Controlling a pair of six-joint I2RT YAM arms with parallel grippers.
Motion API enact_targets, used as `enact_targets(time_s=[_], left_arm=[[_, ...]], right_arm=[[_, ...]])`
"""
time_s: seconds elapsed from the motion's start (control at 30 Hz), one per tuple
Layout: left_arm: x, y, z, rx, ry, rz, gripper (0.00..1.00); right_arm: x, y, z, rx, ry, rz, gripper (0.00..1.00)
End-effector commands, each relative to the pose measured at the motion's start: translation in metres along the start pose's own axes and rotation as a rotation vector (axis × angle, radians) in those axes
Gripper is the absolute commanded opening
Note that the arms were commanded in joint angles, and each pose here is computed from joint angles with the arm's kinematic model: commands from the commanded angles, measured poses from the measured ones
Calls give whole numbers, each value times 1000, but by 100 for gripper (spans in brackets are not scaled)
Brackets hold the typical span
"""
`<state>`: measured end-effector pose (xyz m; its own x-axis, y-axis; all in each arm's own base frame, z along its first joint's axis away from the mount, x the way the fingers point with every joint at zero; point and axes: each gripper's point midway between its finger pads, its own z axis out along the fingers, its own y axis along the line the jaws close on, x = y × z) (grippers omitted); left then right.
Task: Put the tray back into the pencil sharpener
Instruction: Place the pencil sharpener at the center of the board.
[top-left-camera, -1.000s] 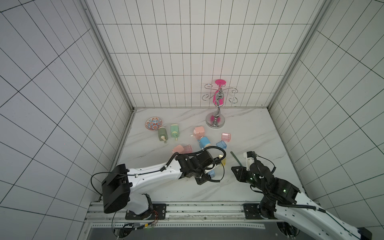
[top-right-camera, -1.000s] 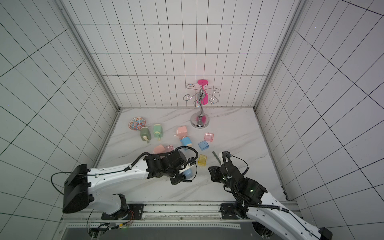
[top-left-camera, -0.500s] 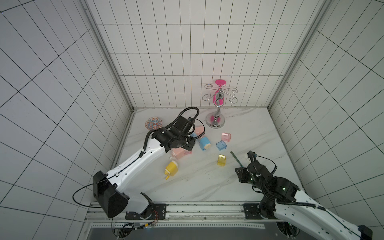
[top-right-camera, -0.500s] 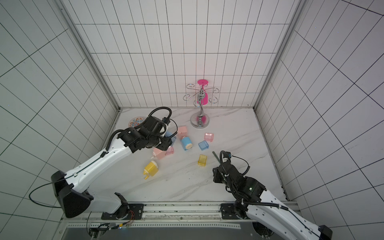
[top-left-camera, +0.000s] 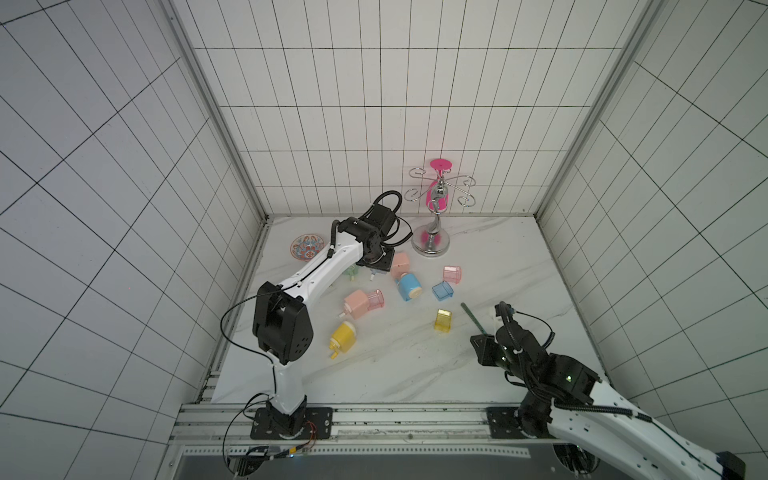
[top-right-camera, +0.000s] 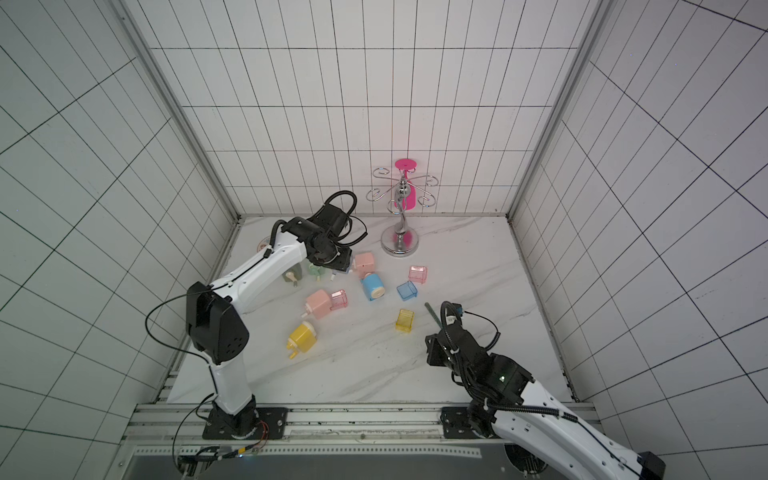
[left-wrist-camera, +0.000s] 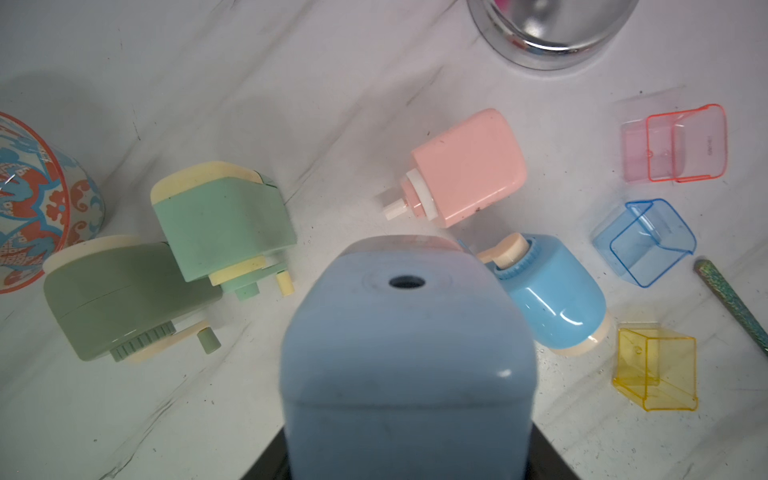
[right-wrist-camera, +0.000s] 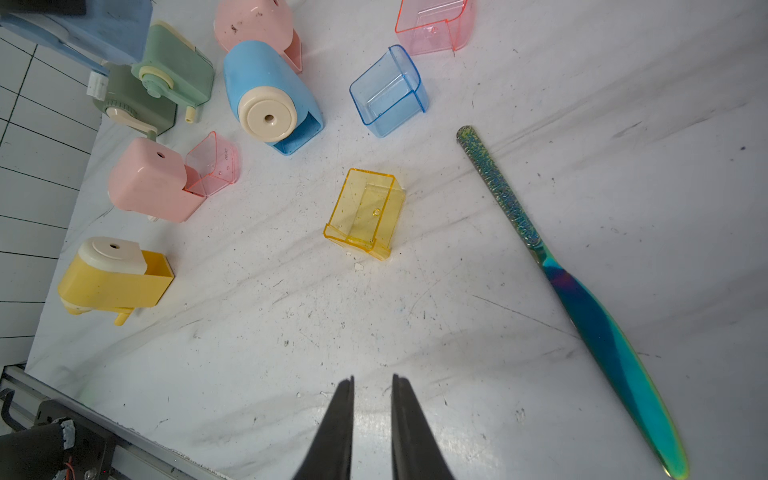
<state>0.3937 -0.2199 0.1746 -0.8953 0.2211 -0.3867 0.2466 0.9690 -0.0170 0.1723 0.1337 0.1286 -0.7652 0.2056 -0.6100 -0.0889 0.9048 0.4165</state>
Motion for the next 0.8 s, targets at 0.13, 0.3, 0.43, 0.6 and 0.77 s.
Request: enact_targets(time_s=[0.13,0.3,0.43,0.6,0.77], left_arm=[[-16,23,14,-135,33,-91,0],[-25,20,37,-166,98,-114,0],[-34,12,51,-119,90,-160,0],[-34,13,68,-79,102,-260,0],[-30,24,81,-86,109,-326,0]], right_arm=[[-7,-4,2,26,-27,-13,20],[-8,-4,1,24,-30,-19,20],[-8,-4,0,18,-30,-17,20],[-9,-4,0,14,-31,-12,20],[-9,-4,0,15,-30,-14,20]])
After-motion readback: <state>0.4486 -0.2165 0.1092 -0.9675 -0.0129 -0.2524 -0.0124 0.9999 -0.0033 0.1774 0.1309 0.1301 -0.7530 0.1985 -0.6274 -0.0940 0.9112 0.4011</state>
